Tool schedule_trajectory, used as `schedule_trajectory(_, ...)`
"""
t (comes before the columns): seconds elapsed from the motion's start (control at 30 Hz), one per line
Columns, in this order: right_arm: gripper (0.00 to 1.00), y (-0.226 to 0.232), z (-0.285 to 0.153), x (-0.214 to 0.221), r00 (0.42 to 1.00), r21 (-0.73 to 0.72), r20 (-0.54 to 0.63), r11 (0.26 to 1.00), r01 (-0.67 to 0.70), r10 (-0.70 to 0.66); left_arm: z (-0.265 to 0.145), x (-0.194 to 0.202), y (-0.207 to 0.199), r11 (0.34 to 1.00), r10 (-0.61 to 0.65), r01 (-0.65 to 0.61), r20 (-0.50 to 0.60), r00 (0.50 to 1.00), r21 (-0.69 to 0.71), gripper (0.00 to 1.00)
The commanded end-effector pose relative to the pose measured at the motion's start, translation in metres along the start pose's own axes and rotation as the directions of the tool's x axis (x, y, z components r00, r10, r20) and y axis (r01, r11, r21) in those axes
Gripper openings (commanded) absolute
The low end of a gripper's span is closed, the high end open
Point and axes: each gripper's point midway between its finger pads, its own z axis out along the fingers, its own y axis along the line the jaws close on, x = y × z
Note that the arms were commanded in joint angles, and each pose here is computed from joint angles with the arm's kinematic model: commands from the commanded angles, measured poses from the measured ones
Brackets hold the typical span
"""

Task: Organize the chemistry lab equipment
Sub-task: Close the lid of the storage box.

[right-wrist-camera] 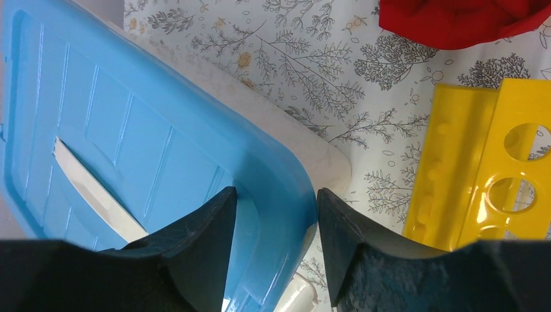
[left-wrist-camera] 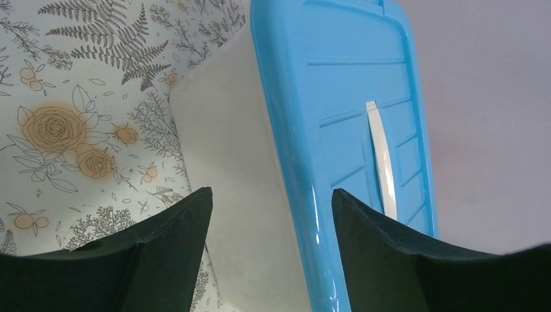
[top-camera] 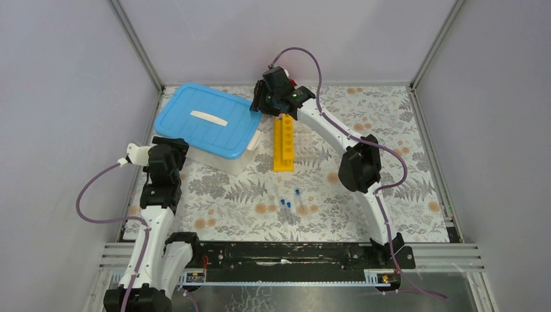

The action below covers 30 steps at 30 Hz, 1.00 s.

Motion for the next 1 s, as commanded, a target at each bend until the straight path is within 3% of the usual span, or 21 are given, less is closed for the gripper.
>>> schedule_trajectory(0.0,0.56,0.002,0.001,-0.011,0.999,-0.008,0.03,1.0,0.016,-0.016,0.001,-0.018,-0.033,0.996,-0.044,0.04,0.045,0.998,0.085,0.75)
schedule_trajectory(0.97,0.69,0.01,-0.043,-0.041,0.988,-0.062,0.151,0.998,0.031,-0.022,0.032,-0.002,0.01,0.99,-0.025,0.032,0.055,0.998,-0.134,0.75)
